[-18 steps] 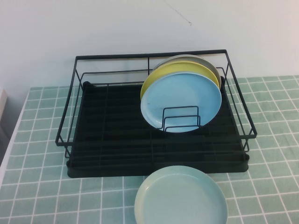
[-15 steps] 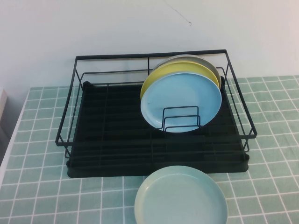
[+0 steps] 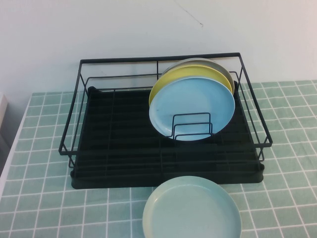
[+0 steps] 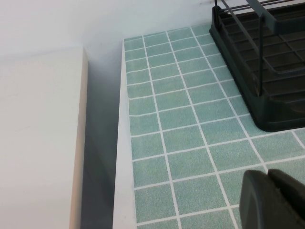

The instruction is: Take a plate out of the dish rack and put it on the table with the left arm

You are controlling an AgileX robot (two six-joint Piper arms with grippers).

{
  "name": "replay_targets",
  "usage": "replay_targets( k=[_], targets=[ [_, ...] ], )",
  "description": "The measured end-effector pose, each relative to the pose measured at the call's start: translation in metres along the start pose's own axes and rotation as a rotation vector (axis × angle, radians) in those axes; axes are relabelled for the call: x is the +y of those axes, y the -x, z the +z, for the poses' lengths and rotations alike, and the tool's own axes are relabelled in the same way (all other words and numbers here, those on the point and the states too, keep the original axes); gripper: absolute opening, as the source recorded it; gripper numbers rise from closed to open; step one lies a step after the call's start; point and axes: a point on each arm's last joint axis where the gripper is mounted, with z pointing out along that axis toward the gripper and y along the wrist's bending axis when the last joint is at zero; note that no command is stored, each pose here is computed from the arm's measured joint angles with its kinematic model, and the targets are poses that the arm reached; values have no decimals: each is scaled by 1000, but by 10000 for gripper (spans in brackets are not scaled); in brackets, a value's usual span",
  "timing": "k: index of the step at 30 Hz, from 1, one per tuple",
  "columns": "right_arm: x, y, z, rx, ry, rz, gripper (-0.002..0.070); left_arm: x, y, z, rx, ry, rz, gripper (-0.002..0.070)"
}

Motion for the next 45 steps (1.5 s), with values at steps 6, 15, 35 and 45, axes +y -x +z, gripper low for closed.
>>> replay_targets(
  k=[6, 15, 35, 45],
  targets=[
    [0, 0, 0, 0, 0, 0, -2, 0, 0, 0, 0, 0, 0, -3],
    [0, 0, 0, 0, 0, 0, -2, 0, 0, 0, 0, 0, 3, -3],
    [0, 0, 0, 0, 0, 0, -2, 5, 60, -23, -741, 44, -37, -3],
    [0, 0, 0, 0, 0, 0, -2, 8, 83, -57, -1189, 72, -68, -3]
  ],
)
